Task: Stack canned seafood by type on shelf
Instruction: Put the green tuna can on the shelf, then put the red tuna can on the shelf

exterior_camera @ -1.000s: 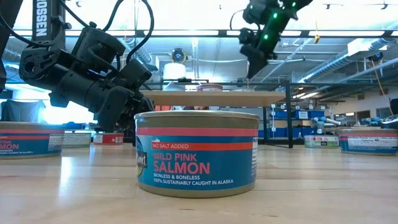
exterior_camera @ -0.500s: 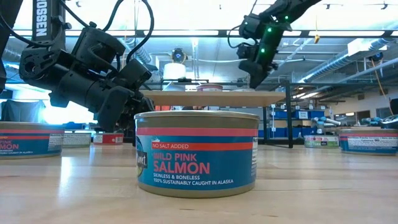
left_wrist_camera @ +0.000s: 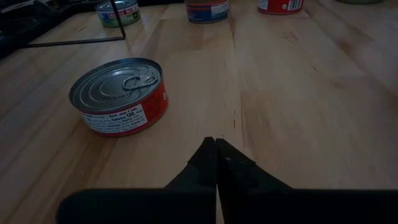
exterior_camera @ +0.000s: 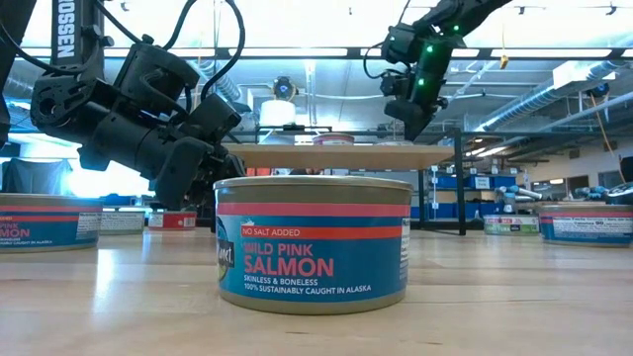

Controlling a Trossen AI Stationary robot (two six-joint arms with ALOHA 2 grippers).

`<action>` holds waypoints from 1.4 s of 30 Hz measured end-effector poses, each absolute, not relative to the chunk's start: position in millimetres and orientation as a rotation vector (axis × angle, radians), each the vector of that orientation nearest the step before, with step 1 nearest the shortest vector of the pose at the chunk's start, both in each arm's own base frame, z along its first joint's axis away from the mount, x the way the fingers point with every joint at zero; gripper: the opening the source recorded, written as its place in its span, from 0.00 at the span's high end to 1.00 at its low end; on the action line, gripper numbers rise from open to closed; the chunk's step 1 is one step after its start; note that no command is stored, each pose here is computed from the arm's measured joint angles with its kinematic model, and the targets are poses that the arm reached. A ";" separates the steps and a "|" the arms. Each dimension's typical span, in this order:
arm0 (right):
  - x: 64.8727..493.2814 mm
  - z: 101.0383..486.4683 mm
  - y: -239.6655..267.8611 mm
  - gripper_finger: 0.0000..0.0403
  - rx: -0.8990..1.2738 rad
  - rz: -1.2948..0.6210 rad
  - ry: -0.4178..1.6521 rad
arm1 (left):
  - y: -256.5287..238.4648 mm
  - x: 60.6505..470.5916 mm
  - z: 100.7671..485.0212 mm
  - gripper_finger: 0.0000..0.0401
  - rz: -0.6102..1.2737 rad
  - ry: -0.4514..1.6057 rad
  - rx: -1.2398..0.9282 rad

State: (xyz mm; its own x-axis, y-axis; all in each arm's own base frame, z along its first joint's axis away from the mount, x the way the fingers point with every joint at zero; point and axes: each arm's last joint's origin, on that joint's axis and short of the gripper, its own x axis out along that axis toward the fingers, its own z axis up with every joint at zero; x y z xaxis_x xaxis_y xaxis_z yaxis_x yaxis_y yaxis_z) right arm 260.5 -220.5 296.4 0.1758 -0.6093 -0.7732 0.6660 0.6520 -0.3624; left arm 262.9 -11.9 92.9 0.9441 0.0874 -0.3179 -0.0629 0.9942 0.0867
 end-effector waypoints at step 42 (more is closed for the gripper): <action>238.8 243.7 -18.4 0.99 -0.132 -0.353 0.294 | -24.8 256.7 130.2 1.00 -0.042 0.252 0.121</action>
State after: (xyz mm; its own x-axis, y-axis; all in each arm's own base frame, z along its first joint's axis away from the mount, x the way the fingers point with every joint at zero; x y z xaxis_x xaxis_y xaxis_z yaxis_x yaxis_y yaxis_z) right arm 238.8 -18.4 243.7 0.8964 -0.3587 -0.2602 0.3208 0.9304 -0.1775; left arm 256.7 -24.8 130.2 0.9675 -0.0264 -0.2514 0.0566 0.9919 0.1138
